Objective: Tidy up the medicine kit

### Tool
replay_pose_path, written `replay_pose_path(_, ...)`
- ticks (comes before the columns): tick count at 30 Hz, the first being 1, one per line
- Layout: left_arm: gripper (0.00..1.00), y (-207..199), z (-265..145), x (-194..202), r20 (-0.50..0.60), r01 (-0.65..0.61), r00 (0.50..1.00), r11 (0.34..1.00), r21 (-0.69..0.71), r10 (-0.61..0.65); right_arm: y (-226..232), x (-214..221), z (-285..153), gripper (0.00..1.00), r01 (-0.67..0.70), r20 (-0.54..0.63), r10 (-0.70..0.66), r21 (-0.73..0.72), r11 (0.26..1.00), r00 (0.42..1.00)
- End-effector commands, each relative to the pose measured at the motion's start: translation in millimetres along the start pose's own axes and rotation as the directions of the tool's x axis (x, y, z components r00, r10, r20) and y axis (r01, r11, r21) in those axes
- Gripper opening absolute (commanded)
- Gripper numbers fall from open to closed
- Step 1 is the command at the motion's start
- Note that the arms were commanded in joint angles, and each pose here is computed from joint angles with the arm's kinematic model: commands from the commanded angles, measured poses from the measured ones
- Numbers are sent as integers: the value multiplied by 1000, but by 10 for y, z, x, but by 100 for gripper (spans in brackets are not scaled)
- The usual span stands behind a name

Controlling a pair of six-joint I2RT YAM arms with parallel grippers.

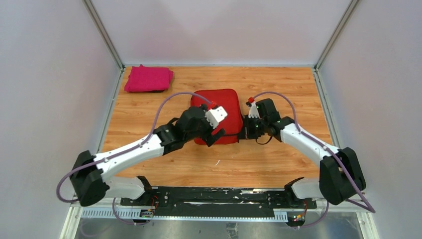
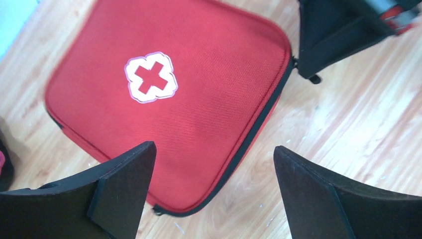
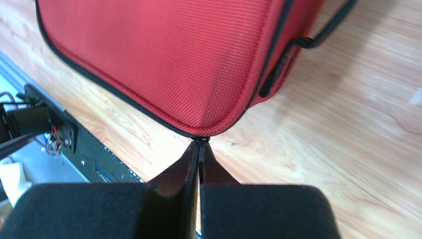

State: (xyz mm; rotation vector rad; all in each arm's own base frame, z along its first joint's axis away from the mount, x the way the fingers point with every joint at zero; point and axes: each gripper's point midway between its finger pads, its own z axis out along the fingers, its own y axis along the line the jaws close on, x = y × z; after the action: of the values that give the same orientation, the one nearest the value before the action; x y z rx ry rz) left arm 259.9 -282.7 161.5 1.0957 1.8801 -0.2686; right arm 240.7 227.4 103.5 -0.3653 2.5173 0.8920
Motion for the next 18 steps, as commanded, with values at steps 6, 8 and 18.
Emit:
replay_pose_path(6, 100, 474, -292, -374, 220, 260, 948, 959, -113, -231, -744, -296, -419, 0, -184, 155, 157, 179, 967, 975)
replay_pose_path(8, 100, 703, -218, -245, 186, 357, 927, 917, -178, -325, -955, -407, -476, 0, -219, 177, 181, 226, 949, 967)
replay_pose_path(18, 100, 1526, 319, 7, 106, 534, 844, 807, -251, -525, -1241, -1096, -163, 0, -166, 113, 146, 203, 965, 983)
